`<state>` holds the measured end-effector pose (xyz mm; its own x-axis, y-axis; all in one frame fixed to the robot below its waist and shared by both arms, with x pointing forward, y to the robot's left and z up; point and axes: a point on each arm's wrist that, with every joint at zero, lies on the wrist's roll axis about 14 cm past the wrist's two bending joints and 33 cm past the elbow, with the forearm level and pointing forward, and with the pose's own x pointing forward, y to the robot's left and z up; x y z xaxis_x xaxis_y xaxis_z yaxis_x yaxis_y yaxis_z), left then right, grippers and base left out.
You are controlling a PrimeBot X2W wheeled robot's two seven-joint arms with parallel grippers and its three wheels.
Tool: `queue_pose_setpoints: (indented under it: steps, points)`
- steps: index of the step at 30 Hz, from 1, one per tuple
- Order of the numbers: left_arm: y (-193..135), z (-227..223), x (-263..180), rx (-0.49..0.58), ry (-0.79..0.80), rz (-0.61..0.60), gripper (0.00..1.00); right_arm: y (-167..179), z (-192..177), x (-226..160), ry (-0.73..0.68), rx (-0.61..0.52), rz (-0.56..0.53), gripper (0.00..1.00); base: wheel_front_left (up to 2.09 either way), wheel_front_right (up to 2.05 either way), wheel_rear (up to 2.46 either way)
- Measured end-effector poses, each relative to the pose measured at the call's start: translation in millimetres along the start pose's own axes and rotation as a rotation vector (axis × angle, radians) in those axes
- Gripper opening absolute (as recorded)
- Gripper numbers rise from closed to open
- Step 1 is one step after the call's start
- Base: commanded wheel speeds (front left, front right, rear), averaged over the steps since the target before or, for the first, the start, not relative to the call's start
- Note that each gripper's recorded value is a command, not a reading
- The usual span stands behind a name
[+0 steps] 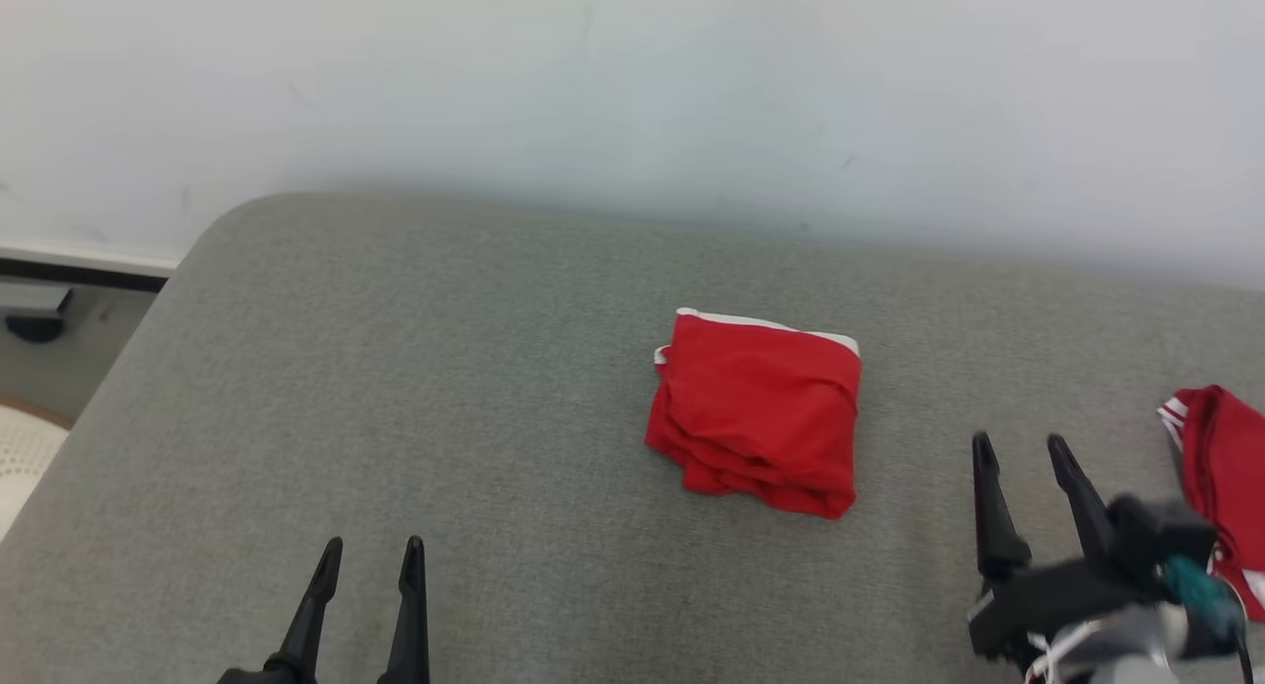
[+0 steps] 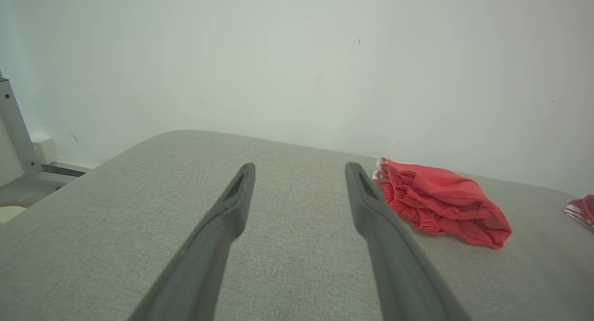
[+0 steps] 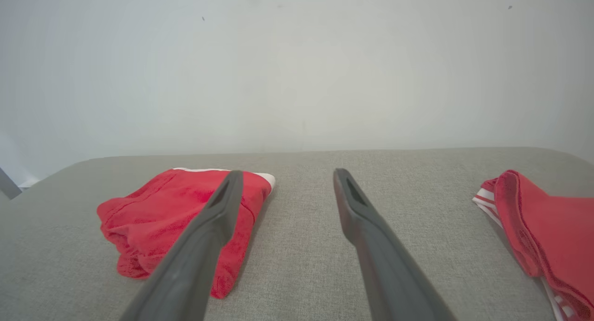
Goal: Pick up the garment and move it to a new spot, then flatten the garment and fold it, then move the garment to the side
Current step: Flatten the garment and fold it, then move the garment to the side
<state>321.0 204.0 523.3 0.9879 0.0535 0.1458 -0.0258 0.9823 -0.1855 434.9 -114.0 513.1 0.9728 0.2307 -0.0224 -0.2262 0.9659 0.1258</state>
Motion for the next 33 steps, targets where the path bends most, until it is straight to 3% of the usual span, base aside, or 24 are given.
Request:
queue_pose_setpoints:
  steps: [5,11,33]
  points:
    - [-5.8,-0.8,1.1,-0.007,0.0,-0.02,1.0,-17.6,-1.9,-46.0,-0.07,-0.027,-0.054,1.0,0.0,0.0,0.0]
    - [-7.1,-2.7,-0.8,0.002,0.006,-0.028,1.0,-19.5,-16.9,-70.5,-0.043,-0.042,-0.066,1.0,0.0,0.0,0.0]
    - [-8.4,-12.2,-3.9,0.036,0.038,-0.043,1.0,-24.3,-27.7,-72.9,-0.013,-0.009,-0.085,1.0,0.0,0.0,0.0]
